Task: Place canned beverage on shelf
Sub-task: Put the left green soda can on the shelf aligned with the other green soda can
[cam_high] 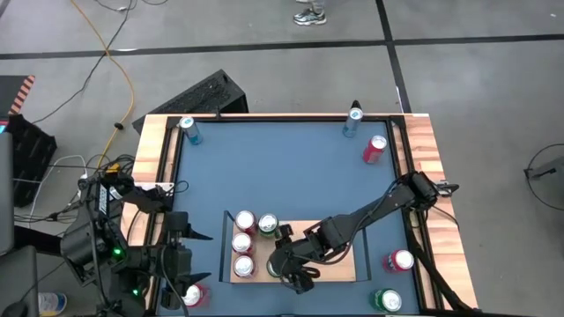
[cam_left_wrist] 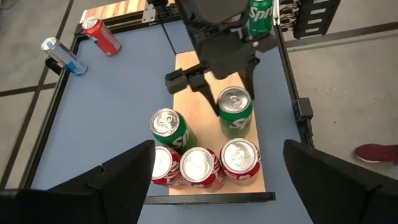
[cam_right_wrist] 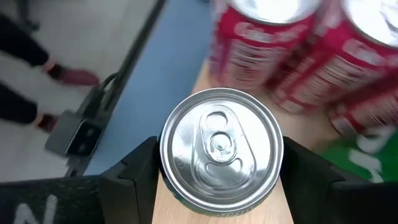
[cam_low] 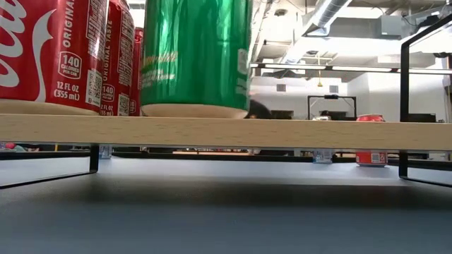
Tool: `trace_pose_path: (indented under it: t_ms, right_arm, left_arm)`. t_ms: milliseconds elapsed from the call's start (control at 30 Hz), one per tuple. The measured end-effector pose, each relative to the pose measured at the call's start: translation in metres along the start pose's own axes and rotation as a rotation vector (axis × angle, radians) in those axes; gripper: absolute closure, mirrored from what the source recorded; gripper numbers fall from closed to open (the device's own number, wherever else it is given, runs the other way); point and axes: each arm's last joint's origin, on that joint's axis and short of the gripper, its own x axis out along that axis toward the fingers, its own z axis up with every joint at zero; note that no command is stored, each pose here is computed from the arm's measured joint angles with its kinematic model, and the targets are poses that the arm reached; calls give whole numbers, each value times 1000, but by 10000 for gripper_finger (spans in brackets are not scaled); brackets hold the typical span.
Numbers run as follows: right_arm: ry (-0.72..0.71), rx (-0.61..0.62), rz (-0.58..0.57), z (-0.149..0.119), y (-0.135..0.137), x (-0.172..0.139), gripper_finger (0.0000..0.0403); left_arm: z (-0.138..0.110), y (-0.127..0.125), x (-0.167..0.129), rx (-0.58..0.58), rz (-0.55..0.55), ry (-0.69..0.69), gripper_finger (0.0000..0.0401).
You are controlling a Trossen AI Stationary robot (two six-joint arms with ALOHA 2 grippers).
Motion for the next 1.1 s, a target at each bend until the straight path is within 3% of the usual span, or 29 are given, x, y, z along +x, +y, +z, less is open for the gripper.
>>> trace_pose_path:
  t_ms: [167,533,900,1100]
  right_arm:
    - [6,-97,30,0,-6,0,149]
    - [33,-111,57,-2,-20,1,144]
    - [99,-129,9,-10,-23,6,66]
    - [97,-81,-3,-9,-26,3,59]
  left_arm:
    - [0,0,0,0,0,0,62]
    - [0,0,0,6,-1,0,62]
    - [0,0,0,18,0,0,62]
    - [0,0,0,24,5,-4,62]
